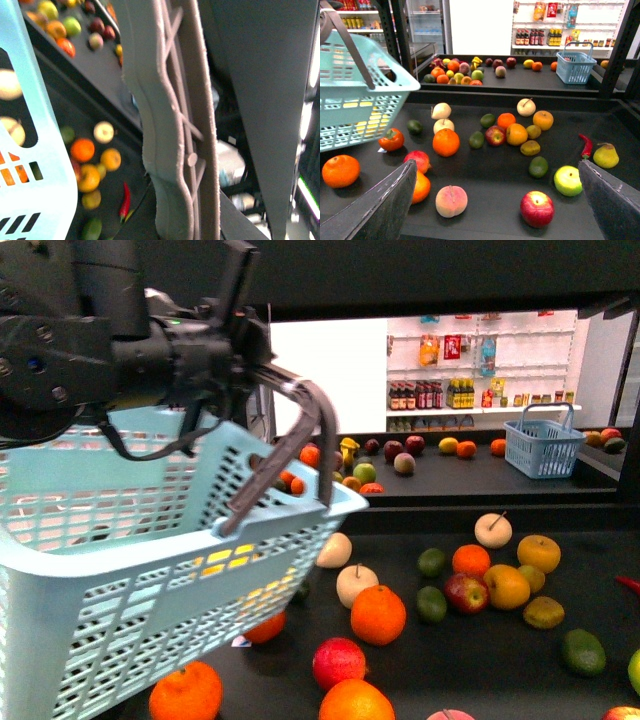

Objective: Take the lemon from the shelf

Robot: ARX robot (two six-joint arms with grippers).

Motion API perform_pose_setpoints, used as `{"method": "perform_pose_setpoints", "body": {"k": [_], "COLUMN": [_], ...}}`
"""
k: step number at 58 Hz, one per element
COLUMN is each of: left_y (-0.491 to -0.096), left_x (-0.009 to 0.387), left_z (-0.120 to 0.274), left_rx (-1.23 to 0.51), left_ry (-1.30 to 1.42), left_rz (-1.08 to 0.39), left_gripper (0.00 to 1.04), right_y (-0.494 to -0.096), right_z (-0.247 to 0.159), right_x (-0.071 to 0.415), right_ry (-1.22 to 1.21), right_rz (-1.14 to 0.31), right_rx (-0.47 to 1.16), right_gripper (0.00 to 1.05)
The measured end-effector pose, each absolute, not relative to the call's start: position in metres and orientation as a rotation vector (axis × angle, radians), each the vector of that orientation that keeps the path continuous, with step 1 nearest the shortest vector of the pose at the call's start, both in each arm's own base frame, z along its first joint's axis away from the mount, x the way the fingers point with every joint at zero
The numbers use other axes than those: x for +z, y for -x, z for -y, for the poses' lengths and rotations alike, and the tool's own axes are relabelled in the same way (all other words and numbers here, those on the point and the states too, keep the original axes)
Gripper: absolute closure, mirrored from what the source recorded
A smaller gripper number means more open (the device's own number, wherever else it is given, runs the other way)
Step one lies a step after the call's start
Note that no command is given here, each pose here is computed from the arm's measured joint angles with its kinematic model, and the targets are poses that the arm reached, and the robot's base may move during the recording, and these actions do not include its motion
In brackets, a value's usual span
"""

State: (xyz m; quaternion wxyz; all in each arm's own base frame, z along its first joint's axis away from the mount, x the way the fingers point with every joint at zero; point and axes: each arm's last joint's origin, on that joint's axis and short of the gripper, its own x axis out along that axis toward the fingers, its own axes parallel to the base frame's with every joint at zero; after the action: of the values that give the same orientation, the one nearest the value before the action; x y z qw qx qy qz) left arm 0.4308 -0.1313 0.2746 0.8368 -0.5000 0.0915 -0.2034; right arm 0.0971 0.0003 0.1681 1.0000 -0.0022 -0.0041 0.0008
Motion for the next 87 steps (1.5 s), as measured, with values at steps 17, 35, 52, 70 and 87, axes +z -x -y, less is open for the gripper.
{"method": "perform_pose_setpoints", "body": {"k": [17, 35, 52, 70, 87], "left_y": [-0.445, -0.439, -0.435, -0.439, -0.439], "left_x": [0.293, 0.277, 0.221, 0.197, 0.187], "left_z": [0.023, -0.053, -0.098, -0.103, -0.109], "left_rx": [-0.196, -0.150, -0.120, -0.196, -0.197], "left_ry": [1.236, 1.321, 1.349, 1.364, 1.322], "left_rz": [0.149, 0.285, 0.355, 0.353, 0.264], "left_gripper": [0.96, 0.96, 0.96, 0.96, 0.52], "right_y": [-0.097, -0.097, -0.097, -0.097, -0.097], "right_z": [0.000, 0.000, 0.000, 0.000, 0.000], "right_x": [0.168, 0.168, 0.168, 0.168, 0.168], "right_ry": [0.004, 0.004, 0.004, 0.004, 0.004], "right_rz": [0.008, 0.008, 0.008, 0.008, 0.008], "right_rx": [0.002, 0.002, 0.002, 0.002, 0.002], "right_gripper": [0.07, 0.07, 0.07, 0.07, 0.07]}}
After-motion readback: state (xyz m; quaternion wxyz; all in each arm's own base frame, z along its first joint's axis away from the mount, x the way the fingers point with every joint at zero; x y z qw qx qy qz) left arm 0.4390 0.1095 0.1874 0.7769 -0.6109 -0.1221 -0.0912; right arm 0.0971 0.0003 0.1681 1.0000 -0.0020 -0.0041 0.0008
